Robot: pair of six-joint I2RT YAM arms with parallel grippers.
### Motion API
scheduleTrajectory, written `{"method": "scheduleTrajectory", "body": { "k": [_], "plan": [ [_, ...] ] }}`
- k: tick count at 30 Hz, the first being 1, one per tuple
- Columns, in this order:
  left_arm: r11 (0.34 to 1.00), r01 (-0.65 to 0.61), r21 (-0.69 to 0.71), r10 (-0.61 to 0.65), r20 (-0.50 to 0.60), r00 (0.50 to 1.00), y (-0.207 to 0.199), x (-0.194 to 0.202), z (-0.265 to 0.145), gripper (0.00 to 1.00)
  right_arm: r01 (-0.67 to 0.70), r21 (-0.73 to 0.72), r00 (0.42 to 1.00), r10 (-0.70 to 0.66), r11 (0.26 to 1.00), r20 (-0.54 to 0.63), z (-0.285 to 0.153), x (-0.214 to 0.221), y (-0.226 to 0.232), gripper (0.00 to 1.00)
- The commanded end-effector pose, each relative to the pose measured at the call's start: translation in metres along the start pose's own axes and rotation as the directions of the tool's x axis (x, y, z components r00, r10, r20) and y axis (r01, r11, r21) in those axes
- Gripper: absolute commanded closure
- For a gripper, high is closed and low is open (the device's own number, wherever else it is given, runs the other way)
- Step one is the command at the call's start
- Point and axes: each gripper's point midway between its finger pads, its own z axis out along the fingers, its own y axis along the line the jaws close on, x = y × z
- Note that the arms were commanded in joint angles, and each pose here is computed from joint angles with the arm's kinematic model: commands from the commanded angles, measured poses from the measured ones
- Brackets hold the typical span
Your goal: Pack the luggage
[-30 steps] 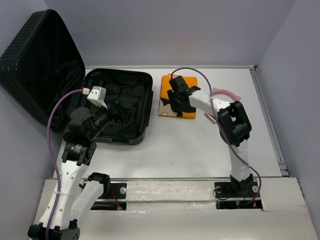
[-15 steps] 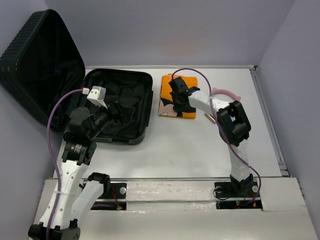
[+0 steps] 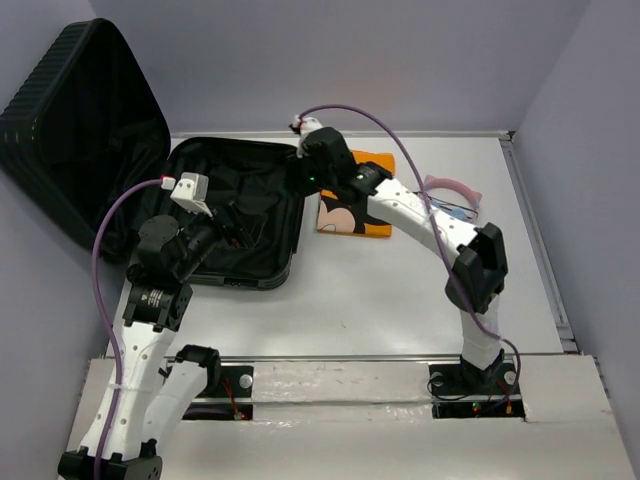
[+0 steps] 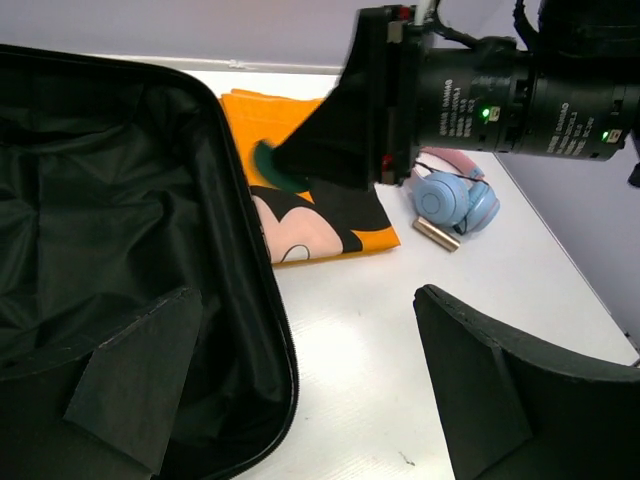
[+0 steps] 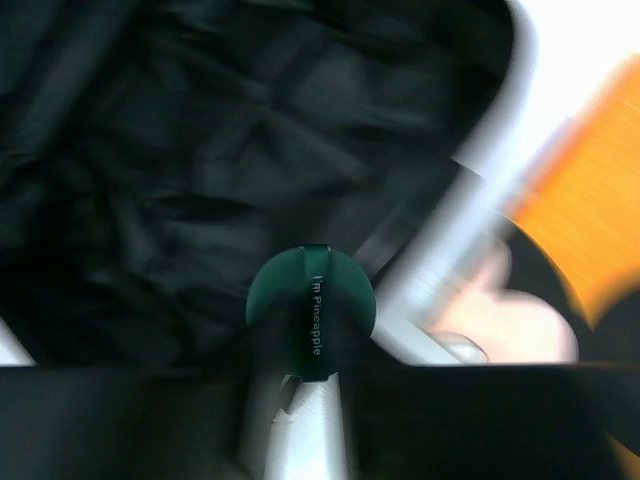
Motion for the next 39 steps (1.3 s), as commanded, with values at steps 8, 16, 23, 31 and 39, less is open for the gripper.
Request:
{"method": "scheduleTrajectory", "body": {
  "k": [8, 16, 23, 31, 39],
  "plan": [
    [0.999, -0.010, -0.042, 0.013, 0.090, 0.996, 0.004, -0.019, -0.008, 0.01, -0.106, -0.074, 0.993, 0.109, 0.992, 0.033, -0.010, -0.003, 0.009, 0.25],
    [1.000, -0.003, -0.013, 0.005, 0.080, 0.997, 0.000, -0.016, -0.008, 0.01, -0.307, 0.291, 0.949, 0.315, 0.906, 0.020, -0.062, 0.112, -0.153, 0.46],
    [1.000, 0.013, -0.007, -0.012, 0.060, 0.998, 0.000, -0.012, -0.003, 0.01, -0.383, 0.506, 0.907, 0.418, 0.773, 0.048, -0.112, 0.170, -0.252, 0.68],
    [1.000, 0.016, 0.001, -0.016, 0.050, 0.999, 0.000, -0.009, -0.002, 0.01, -0.264, 0.596, 0.924, 0.376, 0.758, -0.070, -0.103, 0.180, -0.281, 0.51],
    [0.999, 0.033, 0.011, -0.034, 0.034, 0.999, 0.000, -0.005, 0.002, 0.01, -0.290, 0.393, 0.935, 0.347, 0.873, -0.081, -0.068, 0.156, -0.237, 0.41]
  ]
}}
